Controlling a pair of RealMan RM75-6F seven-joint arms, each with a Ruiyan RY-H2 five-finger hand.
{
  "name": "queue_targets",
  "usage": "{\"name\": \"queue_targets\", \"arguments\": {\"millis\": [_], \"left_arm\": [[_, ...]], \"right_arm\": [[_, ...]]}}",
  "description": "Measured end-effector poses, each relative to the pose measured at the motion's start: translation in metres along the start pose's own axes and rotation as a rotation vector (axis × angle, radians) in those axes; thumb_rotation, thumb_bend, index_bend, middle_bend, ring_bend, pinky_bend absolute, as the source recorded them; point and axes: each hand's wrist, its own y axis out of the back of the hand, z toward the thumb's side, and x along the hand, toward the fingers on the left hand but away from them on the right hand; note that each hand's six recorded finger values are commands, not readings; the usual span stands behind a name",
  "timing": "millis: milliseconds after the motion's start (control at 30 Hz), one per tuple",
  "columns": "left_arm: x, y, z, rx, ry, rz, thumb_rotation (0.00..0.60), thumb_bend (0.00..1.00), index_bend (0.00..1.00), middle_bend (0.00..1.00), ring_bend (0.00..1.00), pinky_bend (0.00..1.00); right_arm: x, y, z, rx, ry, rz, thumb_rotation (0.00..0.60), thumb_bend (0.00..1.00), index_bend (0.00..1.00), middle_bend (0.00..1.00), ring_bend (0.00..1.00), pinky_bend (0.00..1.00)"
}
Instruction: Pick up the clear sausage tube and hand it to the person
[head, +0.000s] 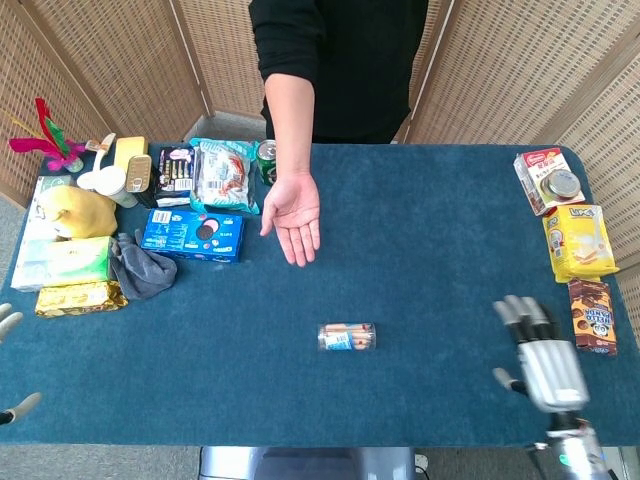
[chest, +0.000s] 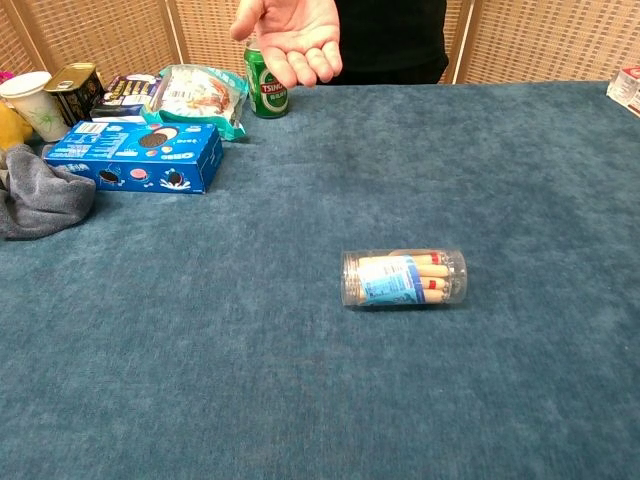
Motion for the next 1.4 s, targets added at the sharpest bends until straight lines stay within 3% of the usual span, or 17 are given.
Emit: {"name": "queue_targets", "arguments": {"millis": [233, 533, 1033, 1400], "left_arm": [[0.003, 0.000, -0.002, -0.006, 0.002, -0.012, 0.600, 0.14, 0.00, 0.00, 0.00, 0.09], [0.003, 0.002, -0.005, -0.018, 0.009, -0.011, 0.600, 0.14, 0.00, 0.00, 0.00, 0.09], [0.005, 0.004, -0.009, -0.034, 0.015, -0.009, 0.600, 0.14, 0.00, 0.00, 0.00, 0.09], [0.004, 0.004, -0.008, -0.035, 0.013, -0.010, 0.600, 0.14, 0.00, 0.00, 0.00, 0.09]], "right_arm": [[-0.031, -0.025, 0.071, -0.037, 0.174, 0.118, 0.600, 0.03, 0.00, 0.02, 0.04, 0.12], [-0.067, -0.052, 0.133, -0.081, 0.268, 0.195, 0.600, 0.05, 0.04, 0.09, 0.10, 0.17], [-0.095, -0.079, 0.159, -0.036, 0.287, 0.223, 0.600, 0.24, 0.16, 0.26, 0.26, 0.30], [-0.101, -0.079, 0.168, -0.036, 0.281, 0.182, 0.600, 0.37, 0.43, 0.49, 0.48, 0.41]]}}
